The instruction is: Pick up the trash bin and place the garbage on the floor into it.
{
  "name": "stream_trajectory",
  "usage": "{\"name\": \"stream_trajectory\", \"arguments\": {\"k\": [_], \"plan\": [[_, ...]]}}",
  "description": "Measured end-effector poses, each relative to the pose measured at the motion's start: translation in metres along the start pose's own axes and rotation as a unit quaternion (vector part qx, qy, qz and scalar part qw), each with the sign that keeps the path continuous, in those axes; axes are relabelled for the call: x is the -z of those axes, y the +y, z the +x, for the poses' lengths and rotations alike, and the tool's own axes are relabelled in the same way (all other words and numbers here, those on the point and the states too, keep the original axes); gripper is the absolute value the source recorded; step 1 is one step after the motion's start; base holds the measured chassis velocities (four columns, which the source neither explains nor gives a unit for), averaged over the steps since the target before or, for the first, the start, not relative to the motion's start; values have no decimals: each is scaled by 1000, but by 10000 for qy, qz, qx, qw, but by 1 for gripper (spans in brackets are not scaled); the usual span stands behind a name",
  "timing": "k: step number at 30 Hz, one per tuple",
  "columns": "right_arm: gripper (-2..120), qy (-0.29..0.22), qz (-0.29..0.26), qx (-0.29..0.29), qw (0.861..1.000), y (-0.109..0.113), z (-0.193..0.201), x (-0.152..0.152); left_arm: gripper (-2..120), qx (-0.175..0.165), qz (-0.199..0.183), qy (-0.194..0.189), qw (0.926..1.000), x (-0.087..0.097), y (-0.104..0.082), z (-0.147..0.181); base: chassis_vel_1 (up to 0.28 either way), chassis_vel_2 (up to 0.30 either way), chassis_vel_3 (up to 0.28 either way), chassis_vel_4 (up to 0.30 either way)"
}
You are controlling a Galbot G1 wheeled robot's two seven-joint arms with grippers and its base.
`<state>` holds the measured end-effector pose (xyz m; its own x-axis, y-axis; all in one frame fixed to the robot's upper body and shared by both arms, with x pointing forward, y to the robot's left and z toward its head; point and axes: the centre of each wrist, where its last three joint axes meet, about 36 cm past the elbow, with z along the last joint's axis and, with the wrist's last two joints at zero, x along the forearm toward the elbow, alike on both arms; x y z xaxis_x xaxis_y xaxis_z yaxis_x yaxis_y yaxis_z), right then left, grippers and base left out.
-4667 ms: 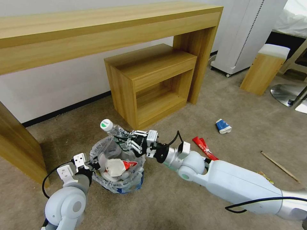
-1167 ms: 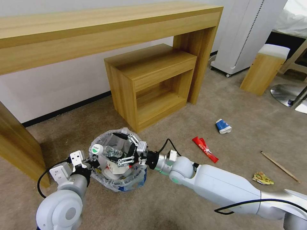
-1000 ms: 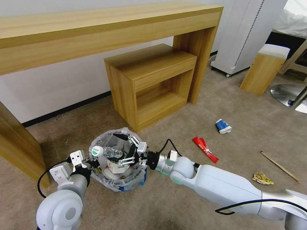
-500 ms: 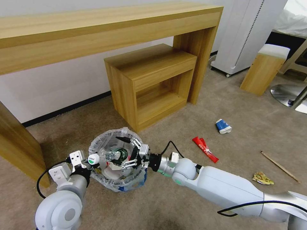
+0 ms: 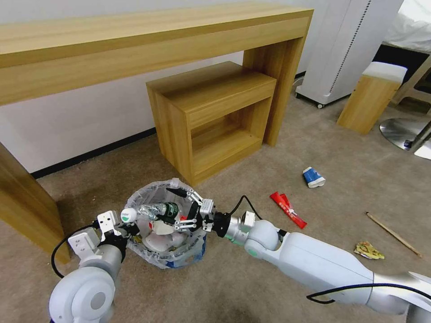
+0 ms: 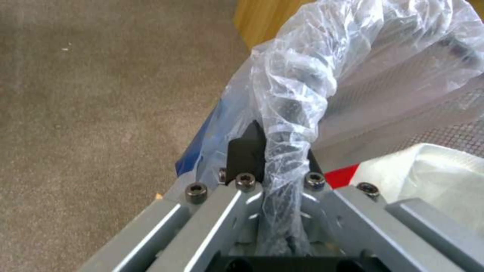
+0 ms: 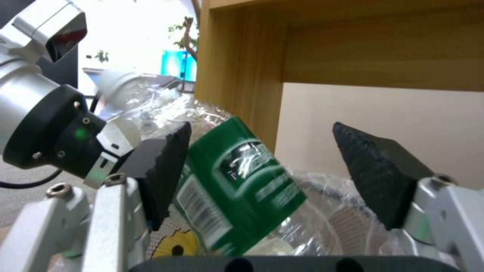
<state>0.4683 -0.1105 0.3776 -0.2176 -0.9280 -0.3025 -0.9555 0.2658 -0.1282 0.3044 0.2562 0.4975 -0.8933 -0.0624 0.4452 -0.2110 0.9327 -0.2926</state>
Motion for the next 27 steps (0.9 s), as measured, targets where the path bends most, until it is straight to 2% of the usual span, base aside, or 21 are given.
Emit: {"name": "stream_trajectory", "arguments": {"k": [5,17,27], "plan": [[65,-13,-2,-3,10000,1,0,-1,1,14,-6,-12,10000,1,1,-1,0,0,0,0],[61,-14,30,-21,10000,1,3,-1,1,43,30,-29,10000,4,3,-2,0,0,0,0],[51,-44,68,-65,9999,0,9,4,1,19,50,-19,10000,2,1,4,0,0,0,0]]}}
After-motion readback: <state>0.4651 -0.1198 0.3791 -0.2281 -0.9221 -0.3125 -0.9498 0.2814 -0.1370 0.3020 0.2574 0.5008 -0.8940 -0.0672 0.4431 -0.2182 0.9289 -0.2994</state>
